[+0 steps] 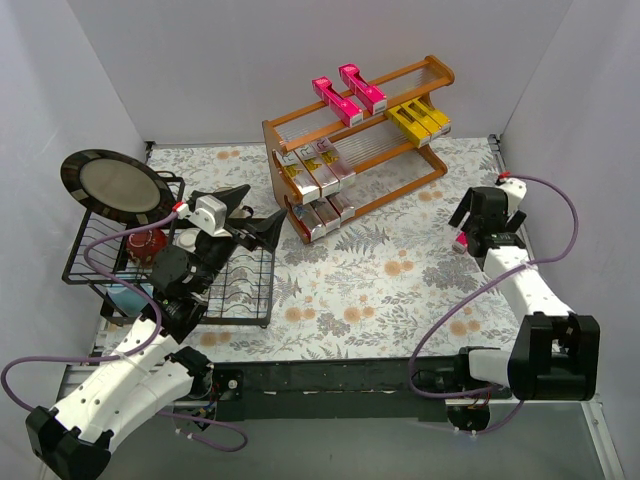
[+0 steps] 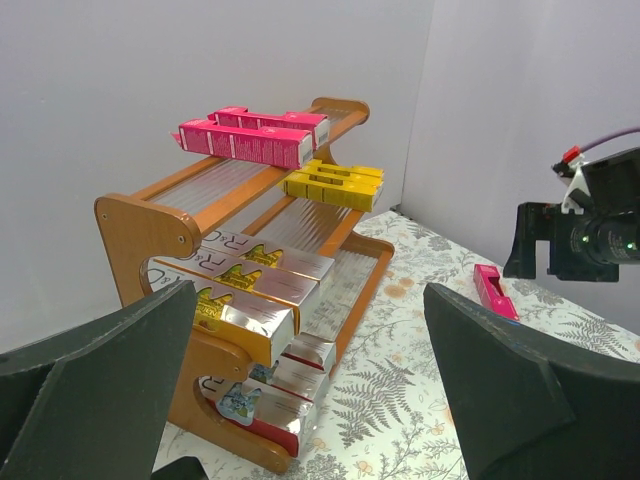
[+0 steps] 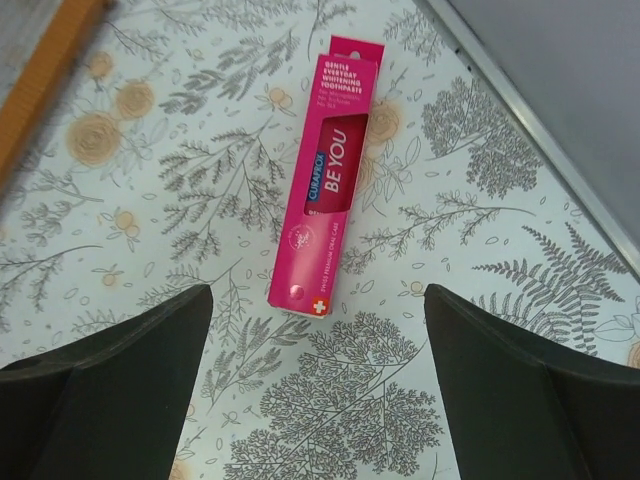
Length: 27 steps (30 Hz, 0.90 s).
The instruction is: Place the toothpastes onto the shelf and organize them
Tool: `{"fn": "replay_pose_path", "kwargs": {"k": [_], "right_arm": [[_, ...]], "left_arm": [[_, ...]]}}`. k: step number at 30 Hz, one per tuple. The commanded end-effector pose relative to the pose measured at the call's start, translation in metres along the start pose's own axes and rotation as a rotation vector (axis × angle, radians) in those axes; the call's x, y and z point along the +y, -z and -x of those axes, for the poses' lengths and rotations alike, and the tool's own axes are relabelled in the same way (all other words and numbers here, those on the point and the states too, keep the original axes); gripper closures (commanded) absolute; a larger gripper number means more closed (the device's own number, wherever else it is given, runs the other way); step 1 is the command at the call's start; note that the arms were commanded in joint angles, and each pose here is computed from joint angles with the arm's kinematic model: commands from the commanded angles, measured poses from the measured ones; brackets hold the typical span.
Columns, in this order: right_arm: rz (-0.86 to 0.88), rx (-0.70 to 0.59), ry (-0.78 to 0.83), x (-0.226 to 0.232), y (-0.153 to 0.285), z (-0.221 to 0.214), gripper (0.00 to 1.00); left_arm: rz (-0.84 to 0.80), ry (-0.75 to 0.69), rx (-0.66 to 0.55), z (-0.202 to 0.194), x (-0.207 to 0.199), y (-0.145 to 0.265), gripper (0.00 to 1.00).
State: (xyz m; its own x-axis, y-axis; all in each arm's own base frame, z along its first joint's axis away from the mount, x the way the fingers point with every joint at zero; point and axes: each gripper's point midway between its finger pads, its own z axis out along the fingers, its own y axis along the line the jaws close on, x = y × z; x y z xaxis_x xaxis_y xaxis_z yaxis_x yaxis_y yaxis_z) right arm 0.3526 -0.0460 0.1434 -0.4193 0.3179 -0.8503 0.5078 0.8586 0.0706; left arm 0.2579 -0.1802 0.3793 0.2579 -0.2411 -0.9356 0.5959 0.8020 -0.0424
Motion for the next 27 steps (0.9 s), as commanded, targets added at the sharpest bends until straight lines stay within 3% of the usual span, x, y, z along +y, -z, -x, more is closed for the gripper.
{"fn": "replay_pose_path", "kwargs": {"k": [1, 18, 27], "right_arm": [[0.028, 0.069, -0.048, 0.005, -0.022, -0.023, 0.07], [0.059, 0.278, -0.027, 0.003, -0.074, -0.086, 0.26], [0.076, 0.275, 0.0, 0.0, -0.065, -0.09, 0.51]], "left_arm": [[-0.008, -0.003, -0.014, 0.006, -0.002, 0.0, 0.02], [0.002, -0.015, 0.003, -0.001, 0.001, -0.002, 0.02], [-0.001, -0.013, -0.004, 0.002, 0.0, -0.002, 0.02]]}}
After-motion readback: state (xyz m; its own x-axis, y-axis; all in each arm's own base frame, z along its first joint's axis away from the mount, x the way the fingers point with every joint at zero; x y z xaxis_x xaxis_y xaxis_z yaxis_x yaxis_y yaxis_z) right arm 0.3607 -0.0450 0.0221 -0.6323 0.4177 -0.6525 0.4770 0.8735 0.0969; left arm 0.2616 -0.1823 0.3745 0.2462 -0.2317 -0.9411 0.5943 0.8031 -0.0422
